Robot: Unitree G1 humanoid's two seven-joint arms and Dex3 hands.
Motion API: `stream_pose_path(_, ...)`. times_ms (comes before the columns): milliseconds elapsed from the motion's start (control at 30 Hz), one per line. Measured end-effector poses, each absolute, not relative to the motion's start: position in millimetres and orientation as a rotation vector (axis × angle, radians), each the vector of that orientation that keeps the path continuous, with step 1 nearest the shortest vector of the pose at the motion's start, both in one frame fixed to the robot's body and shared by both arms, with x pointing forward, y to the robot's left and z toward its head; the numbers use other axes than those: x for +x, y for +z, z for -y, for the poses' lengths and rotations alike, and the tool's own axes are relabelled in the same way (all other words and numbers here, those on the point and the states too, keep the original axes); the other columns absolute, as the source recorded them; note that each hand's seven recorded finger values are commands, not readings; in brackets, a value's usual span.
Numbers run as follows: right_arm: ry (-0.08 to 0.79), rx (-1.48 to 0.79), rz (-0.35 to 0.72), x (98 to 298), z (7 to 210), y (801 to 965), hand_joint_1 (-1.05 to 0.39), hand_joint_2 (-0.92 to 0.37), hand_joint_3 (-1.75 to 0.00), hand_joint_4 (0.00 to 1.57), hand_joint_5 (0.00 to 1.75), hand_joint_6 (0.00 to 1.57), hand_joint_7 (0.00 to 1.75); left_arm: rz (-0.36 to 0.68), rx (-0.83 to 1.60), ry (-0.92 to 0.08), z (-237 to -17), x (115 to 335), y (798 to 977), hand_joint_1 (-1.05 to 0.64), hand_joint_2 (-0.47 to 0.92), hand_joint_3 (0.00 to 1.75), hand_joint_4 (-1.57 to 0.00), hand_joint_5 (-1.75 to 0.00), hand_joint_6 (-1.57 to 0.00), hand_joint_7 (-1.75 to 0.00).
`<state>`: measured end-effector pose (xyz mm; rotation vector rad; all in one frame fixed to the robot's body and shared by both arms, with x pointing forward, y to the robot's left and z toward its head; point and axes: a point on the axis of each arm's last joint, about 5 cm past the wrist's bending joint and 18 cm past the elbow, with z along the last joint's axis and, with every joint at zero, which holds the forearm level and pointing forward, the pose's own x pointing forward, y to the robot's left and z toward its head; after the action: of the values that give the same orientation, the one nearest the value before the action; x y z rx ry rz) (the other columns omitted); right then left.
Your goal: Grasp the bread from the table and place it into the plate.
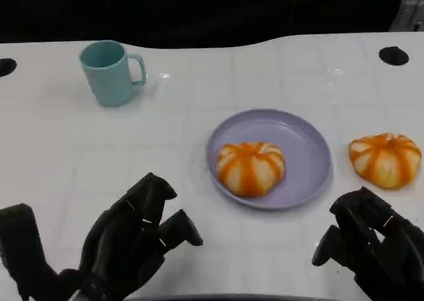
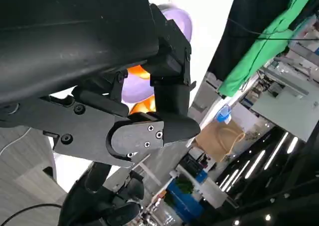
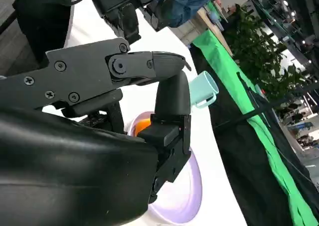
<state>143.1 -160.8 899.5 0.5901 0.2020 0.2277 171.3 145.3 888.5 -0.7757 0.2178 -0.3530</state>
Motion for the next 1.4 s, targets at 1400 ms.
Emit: stream_pose_path(1400,0.235,0.590,-0.202,144,163,896.5,-0.51,-0.92,-0.26,0.61,1.75,0.51,1.55,-0.279,-0.717,-0.270,-150,162,874.6,-0.59,0.92,0.39,-0.81,-1.75,-0.55,-1.75)
